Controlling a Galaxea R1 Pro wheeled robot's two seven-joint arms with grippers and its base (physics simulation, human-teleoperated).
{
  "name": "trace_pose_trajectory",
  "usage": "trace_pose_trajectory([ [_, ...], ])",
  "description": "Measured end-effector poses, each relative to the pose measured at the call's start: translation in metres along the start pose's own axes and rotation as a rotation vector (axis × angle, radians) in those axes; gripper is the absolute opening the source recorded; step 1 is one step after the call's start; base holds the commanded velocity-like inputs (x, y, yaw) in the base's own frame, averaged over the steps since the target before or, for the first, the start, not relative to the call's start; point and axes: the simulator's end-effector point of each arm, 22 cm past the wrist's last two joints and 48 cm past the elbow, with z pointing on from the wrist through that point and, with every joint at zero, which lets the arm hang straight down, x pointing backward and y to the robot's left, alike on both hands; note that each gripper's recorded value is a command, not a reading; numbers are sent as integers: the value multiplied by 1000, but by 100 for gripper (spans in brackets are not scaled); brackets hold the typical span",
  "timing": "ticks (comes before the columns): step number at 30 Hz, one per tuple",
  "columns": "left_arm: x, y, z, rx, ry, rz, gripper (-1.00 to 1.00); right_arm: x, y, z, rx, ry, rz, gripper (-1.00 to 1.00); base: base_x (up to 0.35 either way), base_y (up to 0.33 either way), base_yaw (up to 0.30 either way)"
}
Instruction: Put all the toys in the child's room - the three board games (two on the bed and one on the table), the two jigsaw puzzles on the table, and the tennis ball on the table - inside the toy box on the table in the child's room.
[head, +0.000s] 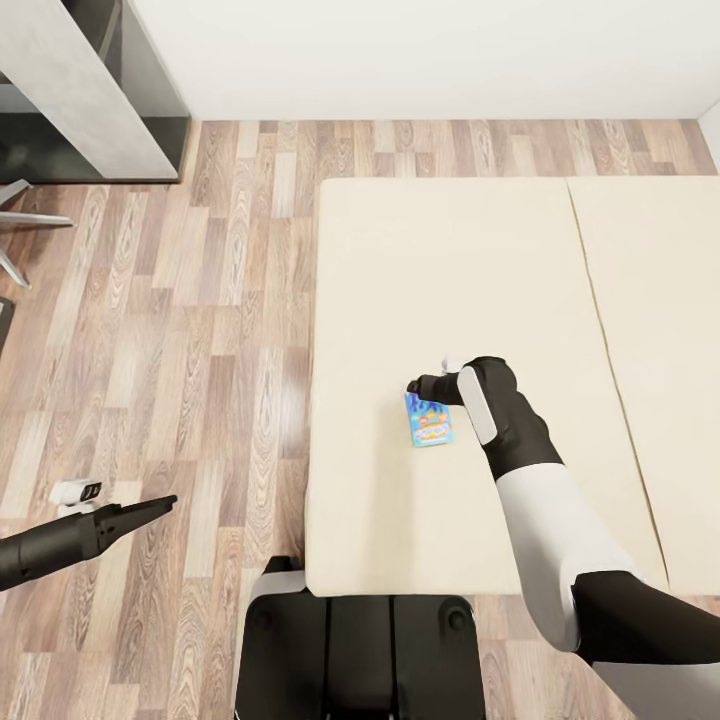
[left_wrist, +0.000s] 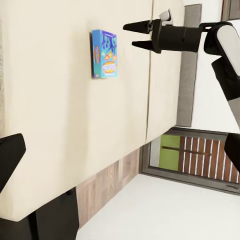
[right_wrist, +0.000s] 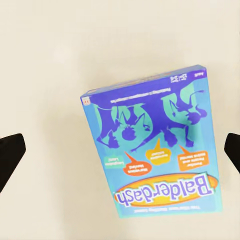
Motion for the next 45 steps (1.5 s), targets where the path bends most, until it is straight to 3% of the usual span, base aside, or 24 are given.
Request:
trace_pose_trajectory([
  [30,8,21,-1,-30,14,-34,100,20,-9,25,10,43,0,100,0,0,0],
  [35,9,22,-1,-31,16,-35,100,20,-27,25,34,50,0,100,0,0,0],
  [45,9,22,-1,-31,16,-35,100,19,-35,25,45,50,0,100,0,0,0],
])
